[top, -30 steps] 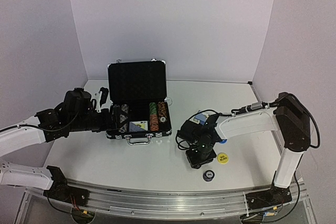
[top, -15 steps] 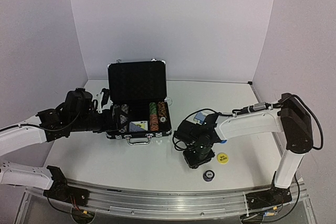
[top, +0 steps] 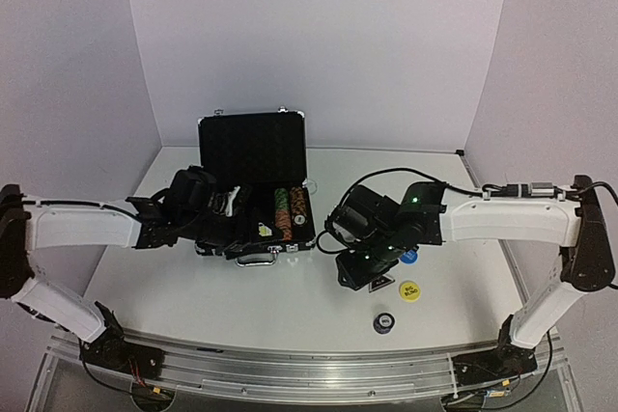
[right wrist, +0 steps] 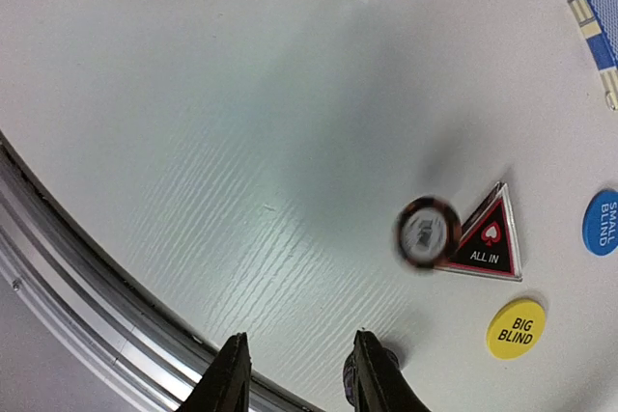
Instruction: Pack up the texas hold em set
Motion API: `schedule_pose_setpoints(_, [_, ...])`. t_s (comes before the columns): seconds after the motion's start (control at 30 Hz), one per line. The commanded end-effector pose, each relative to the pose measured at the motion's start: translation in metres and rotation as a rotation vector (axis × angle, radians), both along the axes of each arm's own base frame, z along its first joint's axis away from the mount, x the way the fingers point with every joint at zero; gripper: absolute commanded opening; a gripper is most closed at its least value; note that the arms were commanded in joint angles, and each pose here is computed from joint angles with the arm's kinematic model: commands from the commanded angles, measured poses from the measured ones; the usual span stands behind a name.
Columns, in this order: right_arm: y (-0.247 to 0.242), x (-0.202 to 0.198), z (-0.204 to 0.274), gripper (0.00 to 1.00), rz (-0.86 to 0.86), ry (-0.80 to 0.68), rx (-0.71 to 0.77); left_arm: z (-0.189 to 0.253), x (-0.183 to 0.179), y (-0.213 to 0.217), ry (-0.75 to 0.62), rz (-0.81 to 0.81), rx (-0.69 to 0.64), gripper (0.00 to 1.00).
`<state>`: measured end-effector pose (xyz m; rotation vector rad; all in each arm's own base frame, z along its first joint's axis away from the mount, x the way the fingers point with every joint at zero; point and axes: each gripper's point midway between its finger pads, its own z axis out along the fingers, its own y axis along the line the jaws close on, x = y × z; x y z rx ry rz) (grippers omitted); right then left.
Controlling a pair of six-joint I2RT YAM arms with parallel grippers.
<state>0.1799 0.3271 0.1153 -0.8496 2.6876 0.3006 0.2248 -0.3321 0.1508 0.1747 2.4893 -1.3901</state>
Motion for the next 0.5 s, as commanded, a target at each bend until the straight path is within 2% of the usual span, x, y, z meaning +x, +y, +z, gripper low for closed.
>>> schedule_pose_setpoints(0.0, [0.010, -0.007, 0.037, 0.34, 0.142, -0.067, 0.065, 0.046, -0.015, -0.050, 0.111, -0.244, -0.262, 0.78])
schedule_pose_setpoints(0.07, [0.011, -0.008, 0.039, 0.34, 0.165, -0.073, 0.069, 0.037, -0.021, -0.059, 0.185, -0.304, -0.276, 0.74])
schedule_pose_setpoints(0.17, [0.011, -0.008, 0.036, 0.36, 0.160, -0.068, 0.062, 0.021, -0.017, -0.064, 0.214, -0.300, -0.208, 0.74])
schedule_pose_setpoints(0.27, [-0.003, 0.005, 0.033, 0.40, 0.080, -0.120, 0.020, 0.026, -0.010, -0.063, 0.156, -0.275, -0.183, 0.77])
schedule_pose_setpoints(0.47, [-0.066, 0.054, 0.016, 0.62, -0.210, -0.087, -0.014, 0.023, 0.018, -0.040, 0.001, -0.097, -0.013, 0.91])
